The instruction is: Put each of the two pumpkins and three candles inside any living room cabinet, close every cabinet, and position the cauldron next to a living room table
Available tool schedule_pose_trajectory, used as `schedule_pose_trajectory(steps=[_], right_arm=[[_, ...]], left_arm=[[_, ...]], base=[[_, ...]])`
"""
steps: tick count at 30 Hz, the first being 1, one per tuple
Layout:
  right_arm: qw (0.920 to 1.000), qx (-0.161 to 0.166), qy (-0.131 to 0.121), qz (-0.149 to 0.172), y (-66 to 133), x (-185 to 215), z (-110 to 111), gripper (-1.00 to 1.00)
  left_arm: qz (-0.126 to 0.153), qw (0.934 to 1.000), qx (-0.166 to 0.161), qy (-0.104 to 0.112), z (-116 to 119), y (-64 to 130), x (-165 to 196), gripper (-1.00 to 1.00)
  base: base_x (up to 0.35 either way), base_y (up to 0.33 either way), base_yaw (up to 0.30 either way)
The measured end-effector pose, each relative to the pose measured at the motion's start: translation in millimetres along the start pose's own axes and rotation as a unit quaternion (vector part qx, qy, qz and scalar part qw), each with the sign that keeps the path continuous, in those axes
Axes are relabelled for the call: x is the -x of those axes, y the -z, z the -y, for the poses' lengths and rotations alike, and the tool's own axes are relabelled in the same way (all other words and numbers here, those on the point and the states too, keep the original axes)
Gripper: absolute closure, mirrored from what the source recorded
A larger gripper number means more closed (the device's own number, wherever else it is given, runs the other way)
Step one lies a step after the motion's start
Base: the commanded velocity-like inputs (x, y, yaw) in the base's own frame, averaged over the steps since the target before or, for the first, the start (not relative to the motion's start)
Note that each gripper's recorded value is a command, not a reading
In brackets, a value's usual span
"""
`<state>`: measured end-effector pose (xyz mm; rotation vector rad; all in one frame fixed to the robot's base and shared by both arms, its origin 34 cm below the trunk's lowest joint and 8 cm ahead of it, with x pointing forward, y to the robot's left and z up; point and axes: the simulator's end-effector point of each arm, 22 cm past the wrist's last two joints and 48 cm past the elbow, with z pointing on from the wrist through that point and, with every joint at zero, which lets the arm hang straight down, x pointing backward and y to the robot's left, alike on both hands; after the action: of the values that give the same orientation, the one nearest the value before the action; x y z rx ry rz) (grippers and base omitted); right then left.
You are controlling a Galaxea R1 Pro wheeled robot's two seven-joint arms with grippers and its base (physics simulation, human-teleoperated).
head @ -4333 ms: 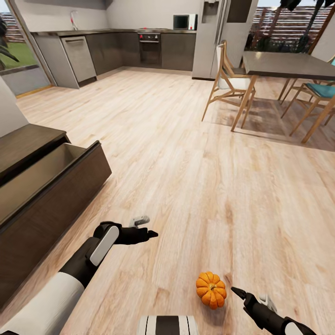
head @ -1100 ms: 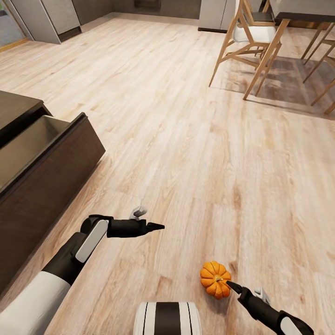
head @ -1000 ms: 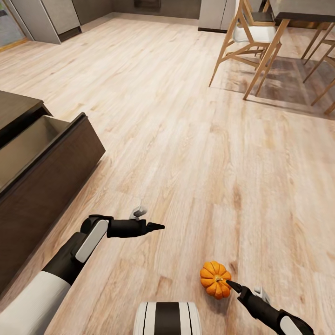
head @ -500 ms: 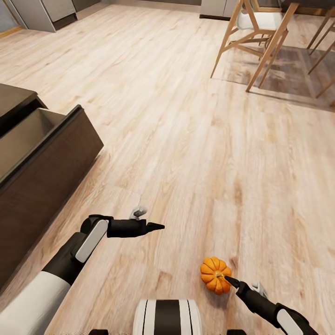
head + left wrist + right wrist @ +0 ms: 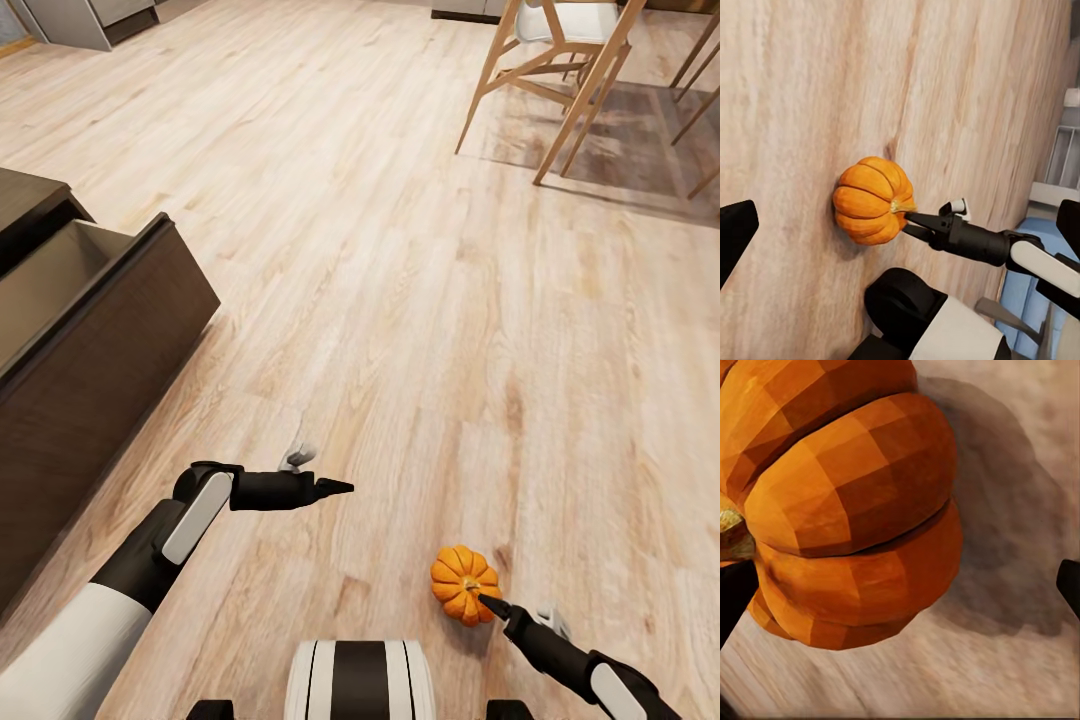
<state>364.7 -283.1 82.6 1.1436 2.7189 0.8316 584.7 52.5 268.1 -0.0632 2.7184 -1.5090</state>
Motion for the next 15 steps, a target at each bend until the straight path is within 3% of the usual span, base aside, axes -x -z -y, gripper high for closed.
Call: schedule_pose_trajectory(steps=[15], right_arm=[[0.9999, 0.004, 0.014, 0.004, -6.5, -5.1, -6.4, -1.00]], left_arm=[[0.000, 1.0000, 0.000, 0.001, -0.3, 0.3, 0.1, -1.00]], base=[[0.042, 0.027, 0.000]])
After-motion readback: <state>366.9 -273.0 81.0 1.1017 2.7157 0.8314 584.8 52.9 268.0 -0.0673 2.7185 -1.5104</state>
